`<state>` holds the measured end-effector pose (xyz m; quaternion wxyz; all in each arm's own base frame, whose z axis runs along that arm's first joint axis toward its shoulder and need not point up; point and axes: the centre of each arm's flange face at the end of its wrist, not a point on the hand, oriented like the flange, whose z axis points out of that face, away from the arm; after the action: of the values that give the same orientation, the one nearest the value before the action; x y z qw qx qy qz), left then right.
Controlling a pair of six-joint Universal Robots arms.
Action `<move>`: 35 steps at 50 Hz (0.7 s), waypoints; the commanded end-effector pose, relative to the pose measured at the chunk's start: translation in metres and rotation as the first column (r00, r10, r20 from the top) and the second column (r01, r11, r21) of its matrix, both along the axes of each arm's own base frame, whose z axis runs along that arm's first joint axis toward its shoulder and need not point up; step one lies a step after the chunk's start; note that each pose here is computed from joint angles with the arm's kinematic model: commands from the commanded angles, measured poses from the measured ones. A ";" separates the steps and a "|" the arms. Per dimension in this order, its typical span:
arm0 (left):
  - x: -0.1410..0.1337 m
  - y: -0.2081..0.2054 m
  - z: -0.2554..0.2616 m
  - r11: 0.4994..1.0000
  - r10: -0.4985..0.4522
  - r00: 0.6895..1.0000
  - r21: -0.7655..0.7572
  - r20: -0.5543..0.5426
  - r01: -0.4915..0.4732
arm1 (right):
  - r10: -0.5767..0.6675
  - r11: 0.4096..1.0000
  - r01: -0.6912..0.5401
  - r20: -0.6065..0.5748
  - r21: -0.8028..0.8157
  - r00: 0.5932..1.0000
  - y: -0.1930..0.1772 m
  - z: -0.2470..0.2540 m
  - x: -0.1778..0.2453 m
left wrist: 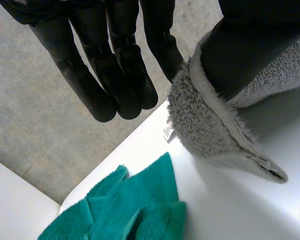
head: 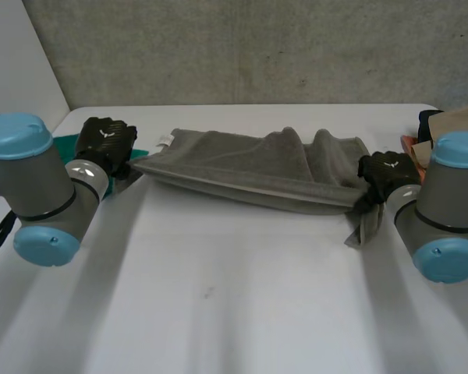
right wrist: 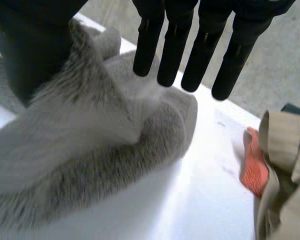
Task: Fold the laundry.
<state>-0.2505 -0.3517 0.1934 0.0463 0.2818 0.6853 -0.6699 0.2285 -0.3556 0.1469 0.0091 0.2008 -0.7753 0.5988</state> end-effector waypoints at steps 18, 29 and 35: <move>0.038 0.030 0.006 0.994 0.033 0.995 0.104 0.097 -0.043 | 0.089 0.995 -0.076 -0.276 0.058 0.957 0.030 0.014 -0.033; 0.059 0.099 0.010 0.926 -0.045 0.961 0.372 0.273 -0.062 | 0.378 0.918 -0.244 -0.504 0.312 0.777 0.088 0.021 -0.056; 0.071 0.123 0.003 0.860 -0.116 0.946 0.507 0.303 -0.056 | 0.480 0.862 -0.257 -0.543 0.436 0.689 0.100 0.022 -0.072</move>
<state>-0.1902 -0.2522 0.2007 0.0862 0.3747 0.7921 -0.4741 0.1698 -0.2677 0.1674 0.1140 0.4992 -0.7574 0.4052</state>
